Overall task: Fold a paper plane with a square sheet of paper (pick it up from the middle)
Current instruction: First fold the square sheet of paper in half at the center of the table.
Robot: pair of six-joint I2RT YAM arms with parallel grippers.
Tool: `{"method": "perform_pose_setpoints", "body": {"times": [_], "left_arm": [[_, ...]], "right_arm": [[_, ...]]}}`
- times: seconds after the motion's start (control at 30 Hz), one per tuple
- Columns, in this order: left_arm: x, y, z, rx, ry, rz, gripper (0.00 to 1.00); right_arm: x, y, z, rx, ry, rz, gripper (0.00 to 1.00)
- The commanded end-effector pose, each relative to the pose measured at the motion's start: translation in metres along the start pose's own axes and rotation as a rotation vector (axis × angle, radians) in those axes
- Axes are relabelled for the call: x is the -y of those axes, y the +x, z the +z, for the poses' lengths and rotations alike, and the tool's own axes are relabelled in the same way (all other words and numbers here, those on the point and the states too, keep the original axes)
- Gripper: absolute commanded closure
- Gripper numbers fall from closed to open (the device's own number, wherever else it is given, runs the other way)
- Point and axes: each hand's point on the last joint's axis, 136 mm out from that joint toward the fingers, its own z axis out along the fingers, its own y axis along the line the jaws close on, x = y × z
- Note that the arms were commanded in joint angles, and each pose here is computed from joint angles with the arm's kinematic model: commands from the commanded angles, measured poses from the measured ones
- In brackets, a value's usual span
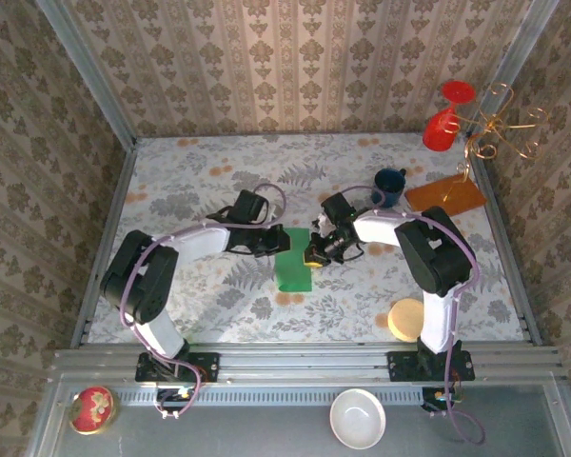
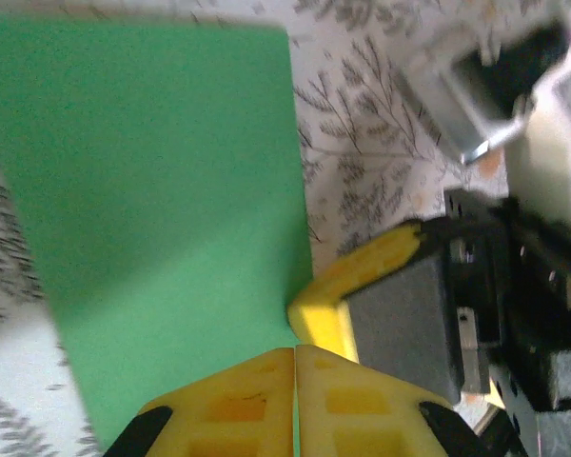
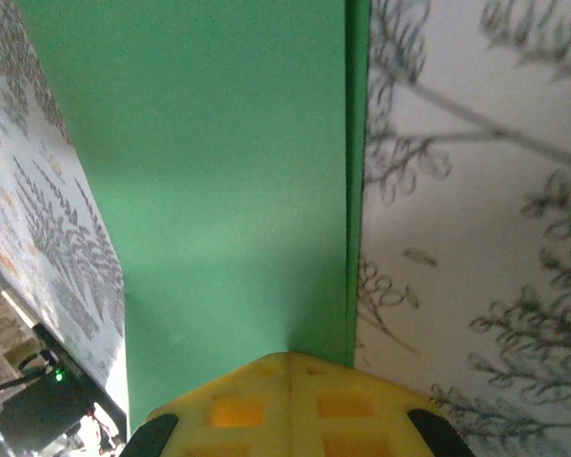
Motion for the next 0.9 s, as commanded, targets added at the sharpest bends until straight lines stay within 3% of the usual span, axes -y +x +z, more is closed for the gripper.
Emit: {"method": "perform_pose_setpoints", "body": {"times": [0.0,0.33,0.63,0.73,0.87], "left_arm": [[-0.005,0.026,0.013,-0.083,0.006,-0.037,0.90],[-0.041,0.052,0.021,-0.162,-0.082,-0.082,0.90],[-0.092,0.081,-0.007,-0.157,-0.147,-0.203,0.91],[-0.085,0.068,-0.030,-0.080,-0.136,-0.193,0.91],[-0.045,0.043,-0.043,0.004,-0.062,-0.111,0.91]], "right_arm": [[0.103,0.013,0.010,-0.003,0.380,0.125,0.99],[0.117,0.027,0.013,-0.035,0.413,0.129,0.98],[0.122,0.029,0.011,-0.041,0.435,0.124,0.98],[0.123,0.030,0.012,-0.043,0.436,0.126,0.99],[0.124,0.031,0.012,-0.045,0.437,0.130,0.99]]}}
